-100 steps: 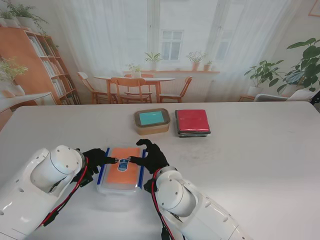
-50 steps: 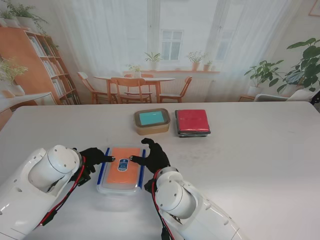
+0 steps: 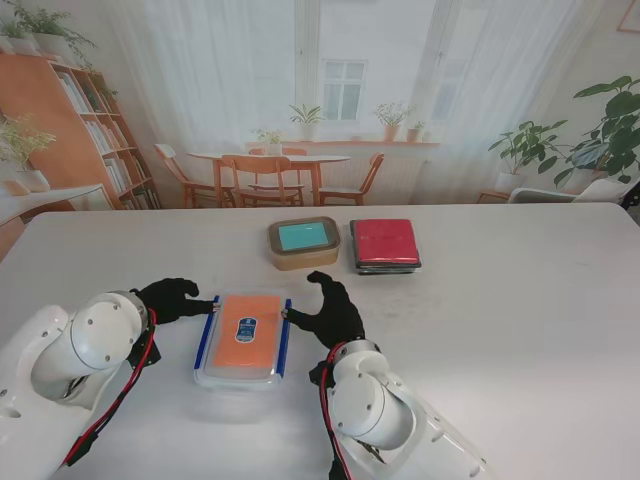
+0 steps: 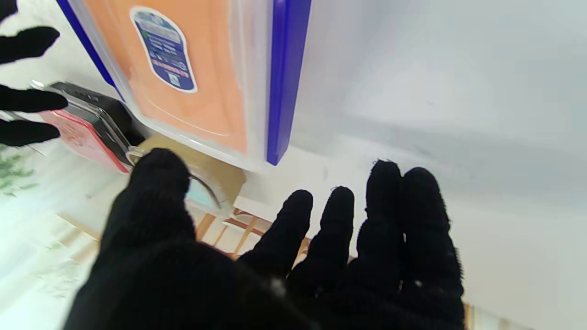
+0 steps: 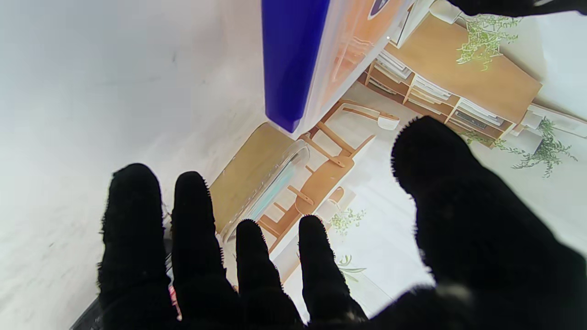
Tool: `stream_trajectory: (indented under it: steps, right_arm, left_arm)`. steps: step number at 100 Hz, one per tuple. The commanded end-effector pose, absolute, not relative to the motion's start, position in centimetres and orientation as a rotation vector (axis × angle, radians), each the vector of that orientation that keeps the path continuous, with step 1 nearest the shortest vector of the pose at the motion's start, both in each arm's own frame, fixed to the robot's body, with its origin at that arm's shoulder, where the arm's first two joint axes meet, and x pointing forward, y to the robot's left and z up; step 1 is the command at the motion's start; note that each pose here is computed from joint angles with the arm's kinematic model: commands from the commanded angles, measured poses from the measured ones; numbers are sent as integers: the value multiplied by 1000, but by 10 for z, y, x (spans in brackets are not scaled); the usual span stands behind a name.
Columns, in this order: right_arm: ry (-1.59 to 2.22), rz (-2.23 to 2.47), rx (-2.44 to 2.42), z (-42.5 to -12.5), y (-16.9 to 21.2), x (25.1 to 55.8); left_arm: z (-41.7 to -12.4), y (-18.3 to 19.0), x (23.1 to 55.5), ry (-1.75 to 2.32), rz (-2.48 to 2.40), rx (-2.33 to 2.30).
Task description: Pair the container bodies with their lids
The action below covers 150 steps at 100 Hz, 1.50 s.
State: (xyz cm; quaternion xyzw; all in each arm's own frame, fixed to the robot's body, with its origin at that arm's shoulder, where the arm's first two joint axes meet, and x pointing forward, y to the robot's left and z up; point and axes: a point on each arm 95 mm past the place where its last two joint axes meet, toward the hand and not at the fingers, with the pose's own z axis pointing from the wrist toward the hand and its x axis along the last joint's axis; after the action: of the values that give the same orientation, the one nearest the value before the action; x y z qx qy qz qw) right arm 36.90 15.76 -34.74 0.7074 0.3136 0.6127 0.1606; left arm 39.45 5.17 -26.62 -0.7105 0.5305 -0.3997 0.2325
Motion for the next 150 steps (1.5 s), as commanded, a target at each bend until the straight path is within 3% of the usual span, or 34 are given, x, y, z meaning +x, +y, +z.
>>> stream_trajectory:
  steps: [1, 39, 81, 150]
  right_arm:
    - [914, 1746, 2021, -351, 151, 363]
    - [940, 1784, 1939, -347, 123, 331]
    - [977, 1796, 1896, -352, 94, 298]
    - [977, 1782, 1903, -358, 90, 298]
  left_arm:
    - [-263, 42, 387, 1501, -1119, -1937]
    - [-246, -9, 352, 1684, -1137, -1766]
    - [-271, -60, 312, 1767, -1107, -1729]
    - [-304, -52, 313, 1930, -971, -1412]
